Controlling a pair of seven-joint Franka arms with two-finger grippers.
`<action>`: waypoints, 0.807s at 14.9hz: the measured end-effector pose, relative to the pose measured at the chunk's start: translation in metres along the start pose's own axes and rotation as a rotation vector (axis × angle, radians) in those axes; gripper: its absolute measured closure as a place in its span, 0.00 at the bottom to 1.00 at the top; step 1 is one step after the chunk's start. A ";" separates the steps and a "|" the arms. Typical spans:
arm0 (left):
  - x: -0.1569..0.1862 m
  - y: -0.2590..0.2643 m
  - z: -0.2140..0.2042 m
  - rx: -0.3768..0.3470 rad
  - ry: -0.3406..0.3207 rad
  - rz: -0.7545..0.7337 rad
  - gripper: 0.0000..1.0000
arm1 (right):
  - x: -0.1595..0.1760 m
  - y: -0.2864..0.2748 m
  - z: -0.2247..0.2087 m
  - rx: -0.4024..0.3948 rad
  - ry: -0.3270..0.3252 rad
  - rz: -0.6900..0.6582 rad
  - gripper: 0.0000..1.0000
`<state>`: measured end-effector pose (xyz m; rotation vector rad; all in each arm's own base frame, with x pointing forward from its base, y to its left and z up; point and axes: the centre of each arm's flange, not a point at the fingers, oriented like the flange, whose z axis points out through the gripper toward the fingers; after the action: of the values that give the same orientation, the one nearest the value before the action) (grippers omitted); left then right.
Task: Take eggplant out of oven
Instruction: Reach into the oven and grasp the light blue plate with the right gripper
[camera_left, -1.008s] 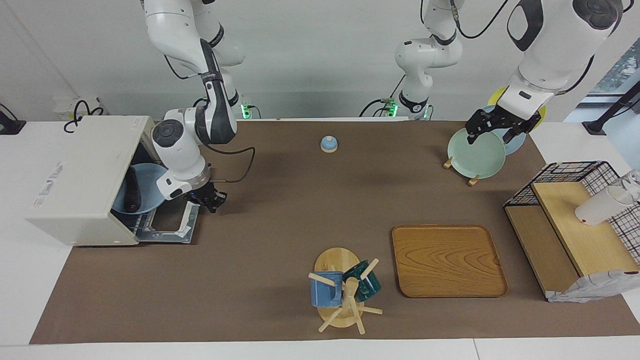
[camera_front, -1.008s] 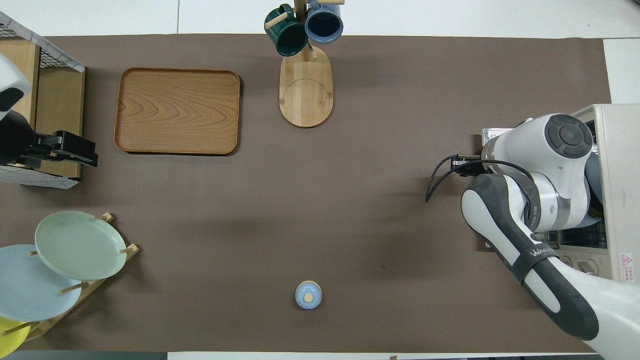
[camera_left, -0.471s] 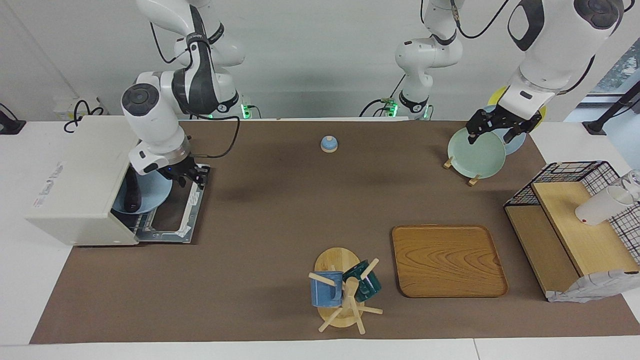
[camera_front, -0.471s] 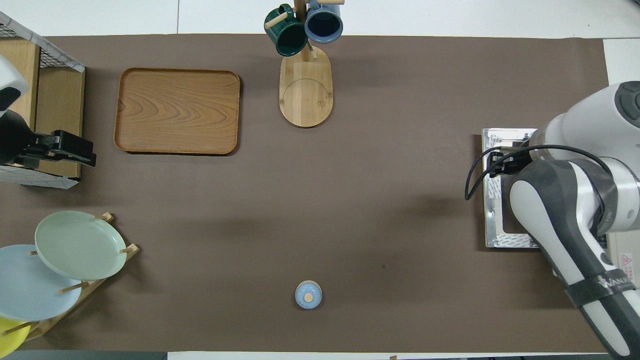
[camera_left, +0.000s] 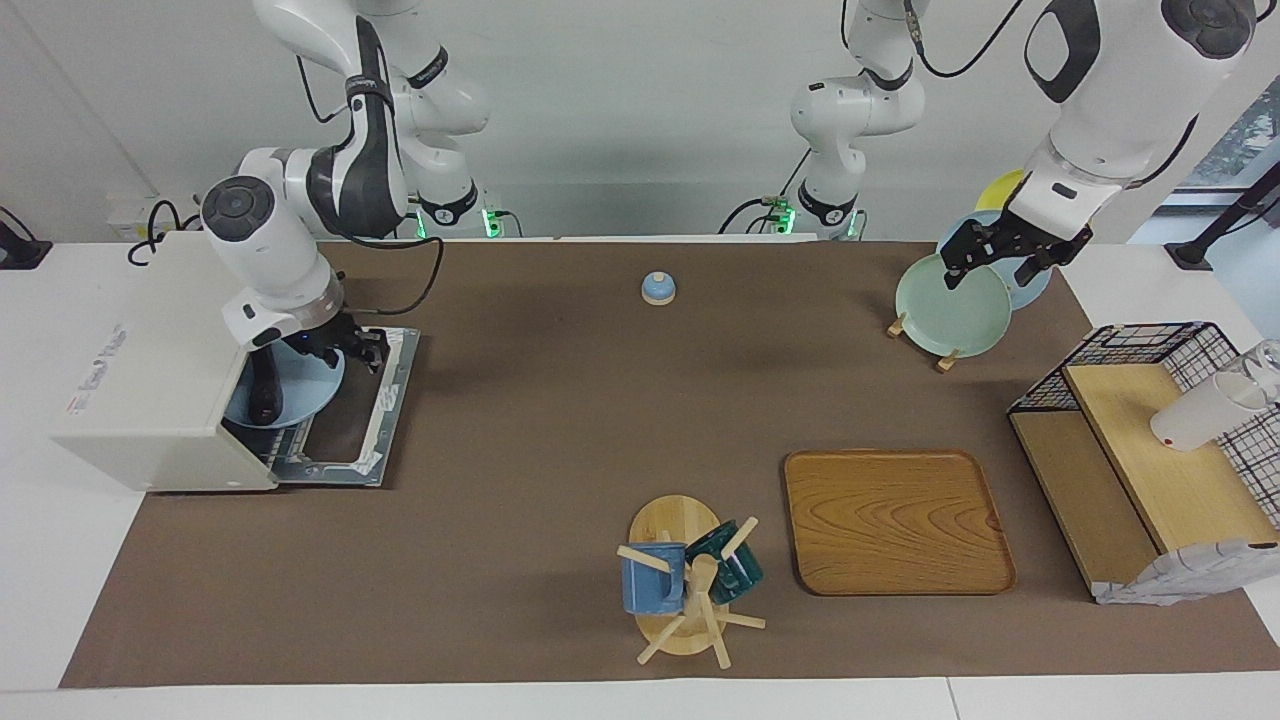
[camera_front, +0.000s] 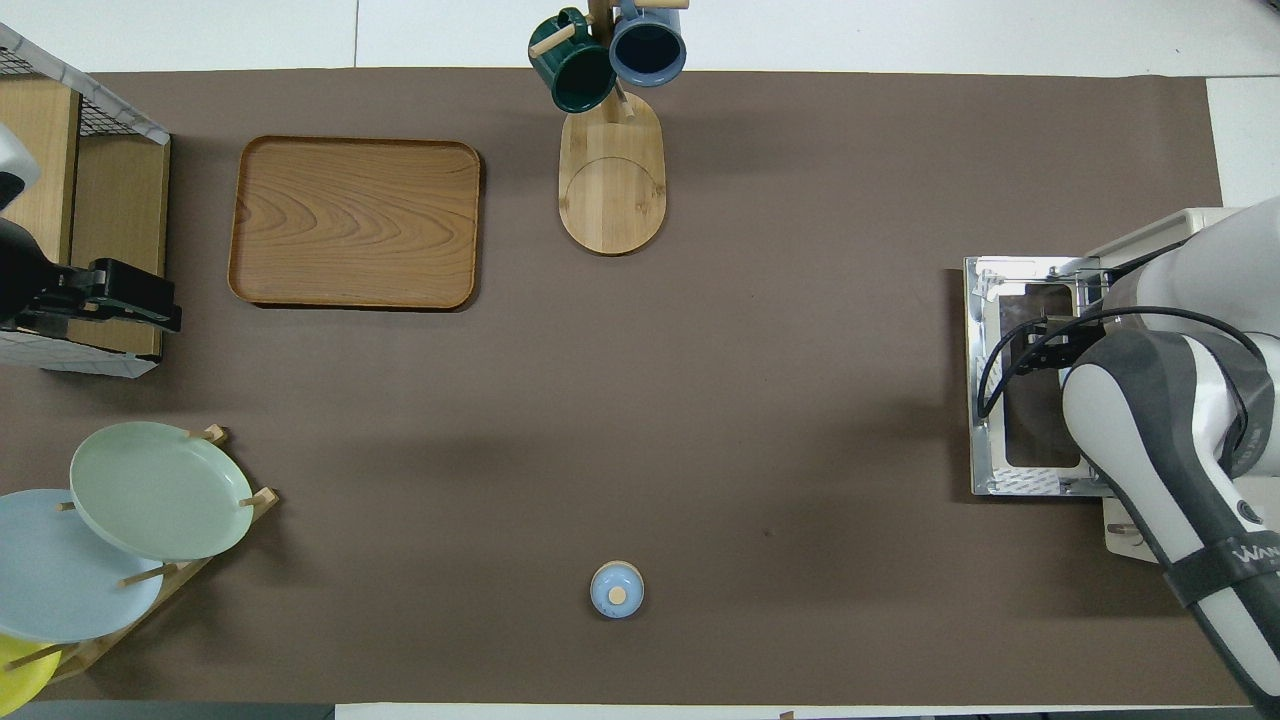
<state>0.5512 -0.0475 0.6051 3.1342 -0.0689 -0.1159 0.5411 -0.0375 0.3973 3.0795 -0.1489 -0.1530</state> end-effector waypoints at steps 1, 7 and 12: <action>0.000 0.000 0.000 0.000 0.000 0.000 0.00 | -0.001 0.007 0.006 0.002 0.012 -0.016 0.38; 0.000 0.000 0.000 0.000 0.000 0.000 0.00 | -0.009 0.016 0.025 0.006 0.058 -0.036 0.58; 0.000 0.000 0.000 0.000 0.002 0.002 0.00 | -0.012 0.015 0.025 -0.018 0.071 -0.066 0.96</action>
<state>0.5514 -0.0475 0.6051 3.1341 -0.0715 -0.1126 0.5249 -0.0526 0.3742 3.0678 -0.0424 -0.0480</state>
